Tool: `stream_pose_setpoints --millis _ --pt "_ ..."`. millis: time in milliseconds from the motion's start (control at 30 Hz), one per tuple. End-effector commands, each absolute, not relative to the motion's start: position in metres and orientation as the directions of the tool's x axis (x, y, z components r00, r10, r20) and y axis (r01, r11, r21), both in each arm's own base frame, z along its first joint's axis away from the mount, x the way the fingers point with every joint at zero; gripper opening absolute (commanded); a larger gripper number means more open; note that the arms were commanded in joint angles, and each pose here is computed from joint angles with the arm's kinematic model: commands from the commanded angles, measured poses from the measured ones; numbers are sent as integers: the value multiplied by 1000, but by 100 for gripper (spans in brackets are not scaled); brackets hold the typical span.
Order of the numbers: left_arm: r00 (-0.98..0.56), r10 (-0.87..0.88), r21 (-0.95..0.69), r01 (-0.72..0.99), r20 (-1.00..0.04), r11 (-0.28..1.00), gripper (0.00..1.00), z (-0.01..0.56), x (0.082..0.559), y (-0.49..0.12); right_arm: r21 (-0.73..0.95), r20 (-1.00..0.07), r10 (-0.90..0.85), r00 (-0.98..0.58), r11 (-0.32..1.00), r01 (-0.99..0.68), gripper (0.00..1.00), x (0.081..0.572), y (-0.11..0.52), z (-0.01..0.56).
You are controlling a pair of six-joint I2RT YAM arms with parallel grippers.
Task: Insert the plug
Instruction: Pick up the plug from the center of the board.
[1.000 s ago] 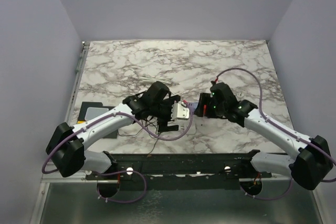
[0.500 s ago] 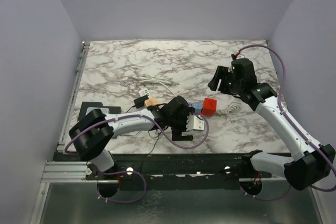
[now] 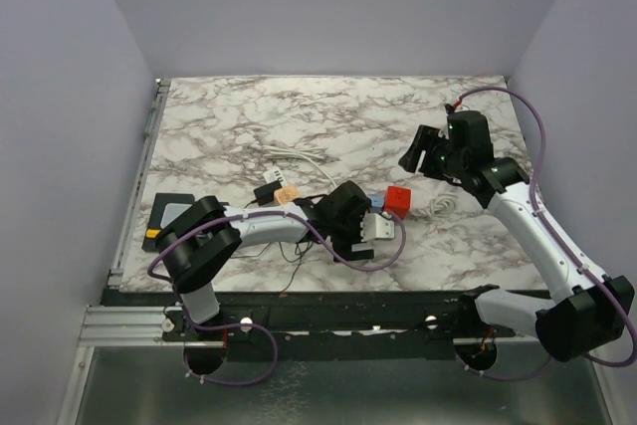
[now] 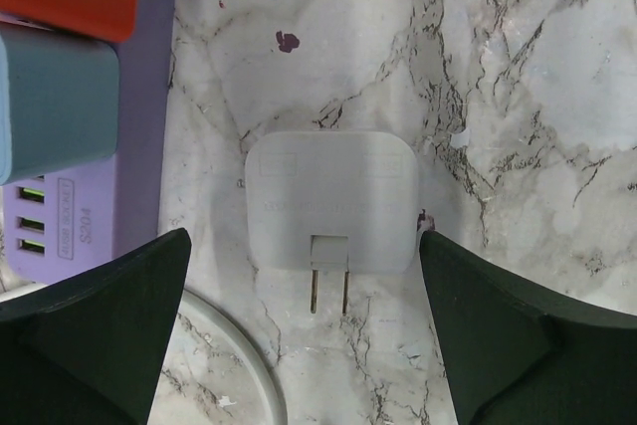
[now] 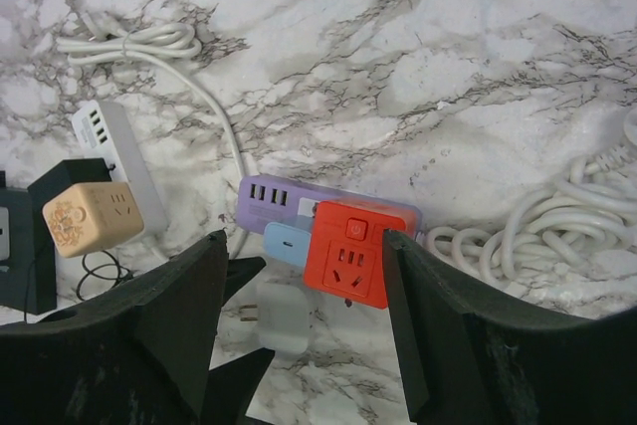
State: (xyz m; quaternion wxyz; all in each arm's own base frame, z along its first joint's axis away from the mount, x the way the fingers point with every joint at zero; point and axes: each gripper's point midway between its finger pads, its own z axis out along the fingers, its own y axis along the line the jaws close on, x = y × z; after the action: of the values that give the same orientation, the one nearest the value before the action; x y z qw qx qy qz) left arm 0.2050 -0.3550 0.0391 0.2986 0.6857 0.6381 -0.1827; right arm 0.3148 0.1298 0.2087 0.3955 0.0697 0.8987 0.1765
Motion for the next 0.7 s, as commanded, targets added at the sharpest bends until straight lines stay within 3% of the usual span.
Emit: stream_pose_setpoints --millis 0,467,667 --pt "122 747 135 990 -653 -43 99 38 196 -365 396 -675 259 -691 917 -44 68 314 134 208" --pt "35 795 -21 998 -606 -60 99 14 198 -362 417 -671 270 -690 907 -50 68 306 132 218" --pt "18 803 -156 978 -595 -138 88 11 170 -347 416 -667 270 -695 908 -47 68 303 129 220"
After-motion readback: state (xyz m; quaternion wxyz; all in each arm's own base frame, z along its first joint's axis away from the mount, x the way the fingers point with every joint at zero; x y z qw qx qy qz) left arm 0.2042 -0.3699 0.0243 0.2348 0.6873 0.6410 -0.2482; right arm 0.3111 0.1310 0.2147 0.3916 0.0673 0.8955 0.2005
